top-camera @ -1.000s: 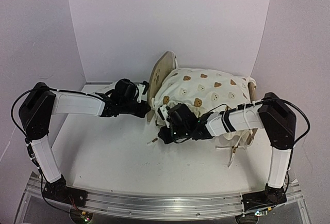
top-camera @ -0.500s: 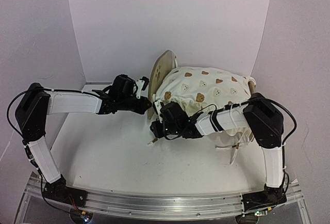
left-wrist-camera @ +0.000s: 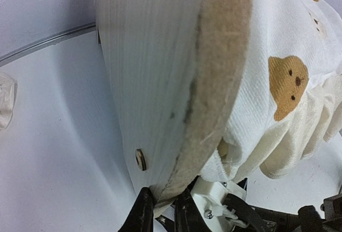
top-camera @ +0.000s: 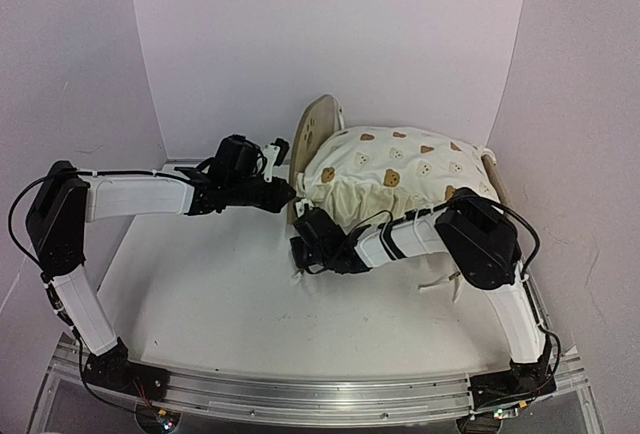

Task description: Set up the pet bed

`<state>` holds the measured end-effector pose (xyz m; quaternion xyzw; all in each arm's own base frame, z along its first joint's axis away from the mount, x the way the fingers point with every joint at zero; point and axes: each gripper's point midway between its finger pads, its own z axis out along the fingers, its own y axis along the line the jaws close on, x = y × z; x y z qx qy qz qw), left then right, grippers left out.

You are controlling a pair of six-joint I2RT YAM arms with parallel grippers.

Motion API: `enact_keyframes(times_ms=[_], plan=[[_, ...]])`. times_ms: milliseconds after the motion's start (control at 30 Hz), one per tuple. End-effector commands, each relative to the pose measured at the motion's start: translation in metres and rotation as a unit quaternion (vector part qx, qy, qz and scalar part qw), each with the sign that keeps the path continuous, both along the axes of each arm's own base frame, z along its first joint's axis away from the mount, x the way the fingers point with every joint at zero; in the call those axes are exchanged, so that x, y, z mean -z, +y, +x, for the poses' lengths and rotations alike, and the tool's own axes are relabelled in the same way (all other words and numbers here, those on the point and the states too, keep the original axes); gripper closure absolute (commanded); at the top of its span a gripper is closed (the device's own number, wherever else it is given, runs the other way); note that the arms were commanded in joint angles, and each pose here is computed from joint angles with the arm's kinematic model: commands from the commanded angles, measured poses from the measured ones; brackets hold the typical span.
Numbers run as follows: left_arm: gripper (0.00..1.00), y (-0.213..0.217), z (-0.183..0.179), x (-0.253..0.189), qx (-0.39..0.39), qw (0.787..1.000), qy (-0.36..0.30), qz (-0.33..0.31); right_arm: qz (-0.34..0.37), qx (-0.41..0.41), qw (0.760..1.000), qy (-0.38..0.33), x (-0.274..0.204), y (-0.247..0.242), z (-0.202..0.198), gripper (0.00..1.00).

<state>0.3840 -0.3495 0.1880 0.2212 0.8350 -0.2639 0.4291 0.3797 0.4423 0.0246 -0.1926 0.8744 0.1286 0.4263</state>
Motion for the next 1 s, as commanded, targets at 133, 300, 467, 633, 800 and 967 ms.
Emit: enact_keyframes(times_ms=[133,300,467,633,800,967], plan=[[1.0,-0.019,-0.002,-0.164,0.035,0.973,-0.153,-0.171,0.038,0.06,0.997,-0.01,-0.025,0.002,0.014,0.5],[1.0,-0.015,0.001,-0.164,0.022,0.973,-0.162,-0.162,0.06,0.011,0.998,-0.031,-0.067,-0.009,-0.003,0.57],[1.0,-0.016,0.002,-0.173,0.025,0.971,-0.174,-0.163,0.044,-0.204,0.976,-0.062,-0.087,0.016,-0.042,0.55],[1.0,-0.016,0.002,-0.179,0.027,0.969,-0.183,-0.163,-0.001,-0.297,0.948,-0.113,-0.09,0.025,-0.053,0.58],[1.0,-0.019,0.001,-0.19,0.033,0.966,-0.187,-0.174,0.056,-0.168,0.976,-0.123,-0.08,0.022,-0.016,0.72],[1.0,-0.02,-0.002,-0.196,0.042,0.964,-0.188,-0.18,0.089,-0.074,0.985,-0.128,-0.072,0.017,0.011,0.75]])
